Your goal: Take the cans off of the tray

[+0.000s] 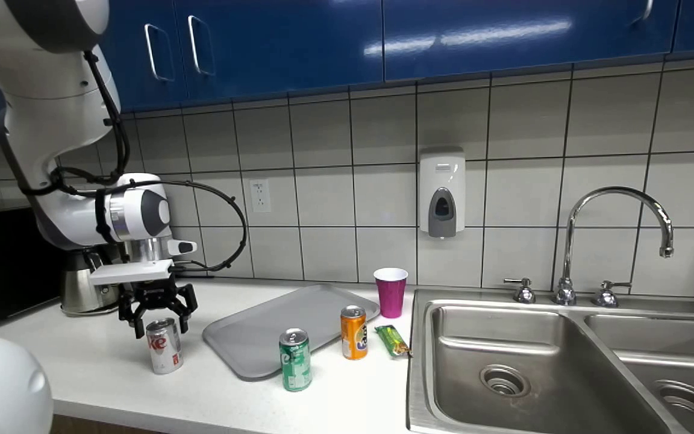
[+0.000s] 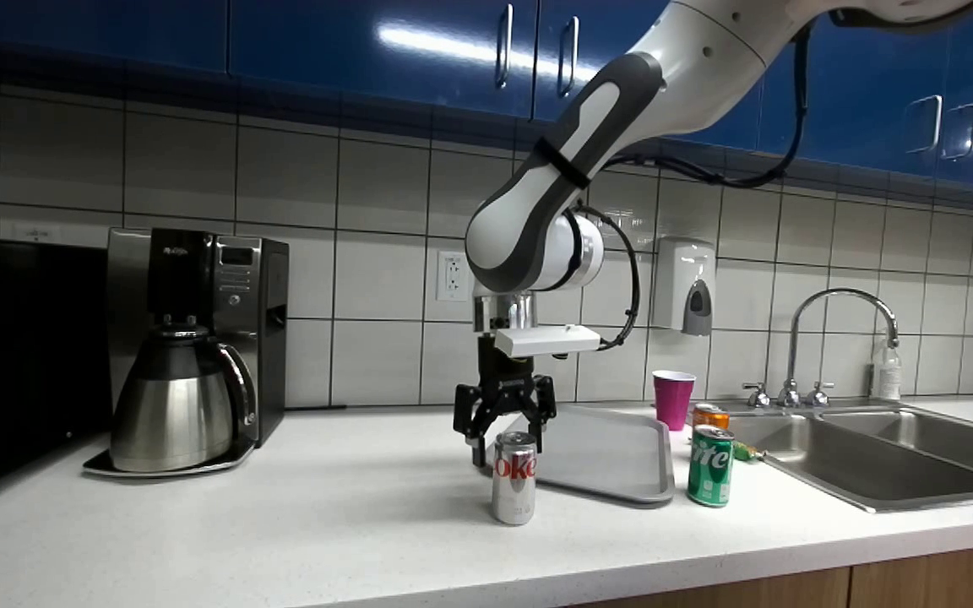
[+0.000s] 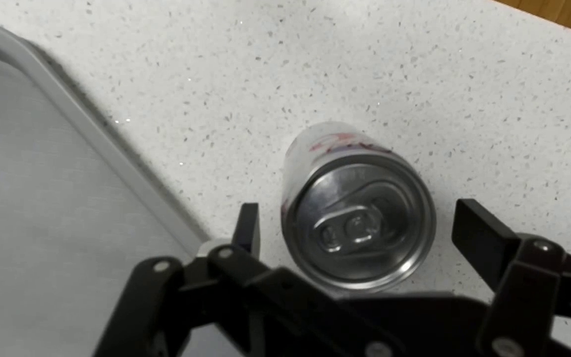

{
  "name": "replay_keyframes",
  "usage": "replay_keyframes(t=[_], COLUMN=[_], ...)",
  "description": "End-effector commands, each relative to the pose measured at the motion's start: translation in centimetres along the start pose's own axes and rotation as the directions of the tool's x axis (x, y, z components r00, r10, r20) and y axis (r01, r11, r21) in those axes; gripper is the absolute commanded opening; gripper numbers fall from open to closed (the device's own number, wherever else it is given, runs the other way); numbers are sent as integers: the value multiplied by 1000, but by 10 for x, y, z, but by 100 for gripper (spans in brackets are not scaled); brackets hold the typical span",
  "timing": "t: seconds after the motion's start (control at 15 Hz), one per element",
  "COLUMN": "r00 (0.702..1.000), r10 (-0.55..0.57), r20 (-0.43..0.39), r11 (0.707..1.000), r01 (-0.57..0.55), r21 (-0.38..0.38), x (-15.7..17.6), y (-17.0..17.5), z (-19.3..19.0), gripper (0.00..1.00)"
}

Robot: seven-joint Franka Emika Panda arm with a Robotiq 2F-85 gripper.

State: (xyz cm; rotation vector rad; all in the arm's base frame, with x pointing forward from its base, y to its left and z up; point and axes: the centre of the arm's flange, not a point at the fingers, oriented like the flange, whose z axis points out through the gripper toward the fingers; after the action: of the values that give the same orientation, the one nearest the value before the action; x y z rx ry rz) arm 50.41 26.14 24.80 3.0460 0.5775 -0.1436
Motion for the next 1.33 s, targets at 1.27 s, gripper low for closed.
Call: replay_keyframes(t=[1.27], r00=[958], r10=[147], r20=[-245], r11=[989], r01=[-150], r21=[4], x=[-47], y=[31], z=[-80], gripper=[100])
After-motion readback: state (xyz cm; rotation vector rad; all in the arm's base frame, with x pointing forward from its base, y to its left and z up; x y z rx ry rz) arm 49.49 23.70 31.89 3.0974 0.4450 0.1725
